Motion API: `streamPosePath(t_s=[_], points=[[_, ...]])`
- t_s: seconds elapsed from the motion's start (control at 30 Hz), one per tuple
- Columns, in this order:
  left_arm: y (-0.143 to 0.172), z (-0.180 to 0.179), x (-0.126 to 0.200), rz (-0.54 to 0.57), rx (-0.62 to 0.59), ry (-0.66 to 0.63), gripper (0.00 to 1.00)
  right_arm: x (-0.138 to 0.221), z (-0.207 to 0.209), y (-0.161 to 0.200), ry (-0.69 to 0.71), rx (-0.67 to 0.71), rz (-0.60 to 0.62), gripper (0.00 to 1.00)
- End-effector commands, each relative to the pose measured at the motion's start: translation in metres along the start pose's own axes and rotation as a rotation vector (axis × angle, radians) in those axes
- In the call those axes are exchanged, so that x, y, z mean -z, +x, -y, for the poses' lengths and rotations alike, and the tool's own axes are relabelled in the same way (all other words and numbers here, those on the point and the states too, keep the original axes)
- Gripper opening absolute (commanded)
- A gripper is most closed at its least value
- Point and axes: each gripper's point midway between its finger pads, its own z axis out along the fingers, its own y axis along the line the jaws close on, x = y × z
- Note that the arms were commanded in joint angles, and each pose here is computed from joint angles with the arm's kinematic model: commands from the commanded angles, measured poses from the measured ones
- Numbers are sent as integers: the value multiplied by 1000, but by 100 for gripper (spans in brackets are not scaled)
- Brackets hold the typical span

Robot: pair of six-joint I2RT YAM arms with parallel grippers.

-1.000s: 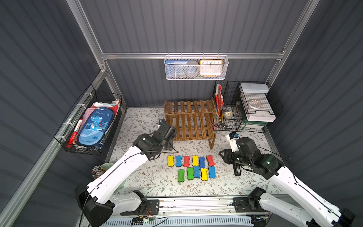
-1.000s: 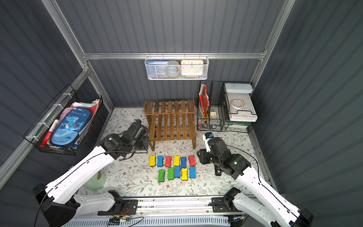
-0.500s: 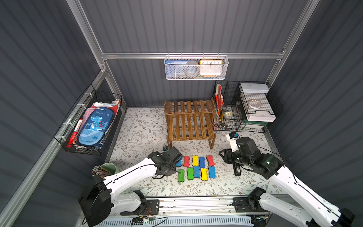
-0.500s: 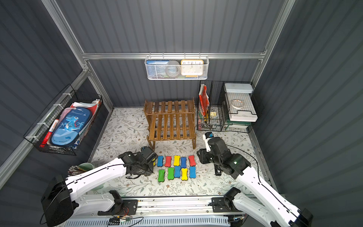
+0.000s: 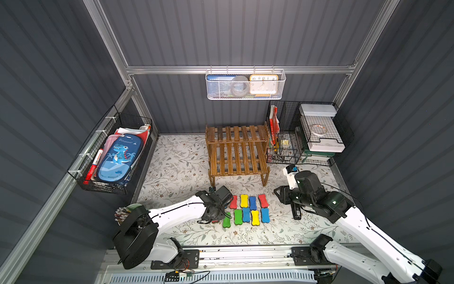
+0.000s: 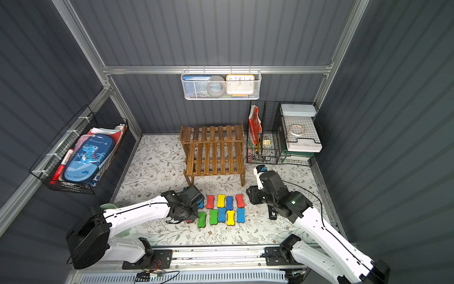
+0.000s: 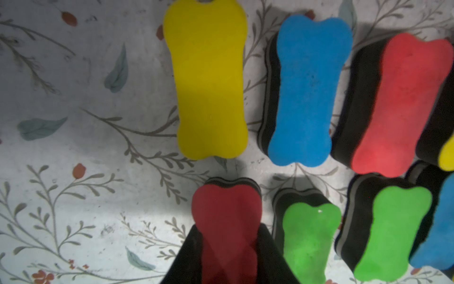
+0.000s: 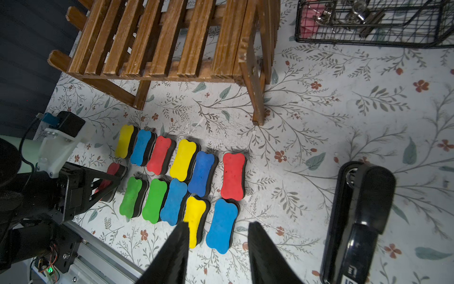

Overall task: Remove the whiteboard erasers from the shelf
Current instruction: Place the whiteboard eraser at the center of the board.

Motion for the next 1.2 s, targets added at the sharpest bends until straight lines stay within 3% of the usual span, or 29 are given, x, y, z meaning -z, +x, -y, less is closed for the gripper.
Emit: streamPosePath(t_s=[0.0, 0.2, 0.5, 0.6, 0.63, 0.67, 0.9, 1.07, 1.17], points=[[-5, 5, -3, 2, -5, -10, 33, -1, 1, -1, 3, 0, -1, 44], [-4, 4, -6, -8, -16, -30, 37, -2, 3, -1, 7, -6, -1, 44], [-11, 3, 9, 23, -36, -35, 65, -2, 2, -4, 5, -17, 3, 44], [-10, 1, 24, 47, -30, -28, 78, -1, 1, -6, 1, -23, 8, 44], [-11, 0, 33, 66, -24, -23, 92, 0, 1, -7, 4, -25, 12, 44], [-15, -1, 42, 90, -14, -16, 99, 0, 2, -9, 6, -28, 17, 45], [-57, -15, 116, 322, 0, -41, 99, 2, -4, -18, -18, -51, 53, 51], [-113, -37, 174, 566, -45, -166, 99, 3, -5, -24, -21, -61, 73, 57], [-153, -67, 186, 666, -18, -231, 100, 4, -5, -26, -22, -73, 87, 58]])
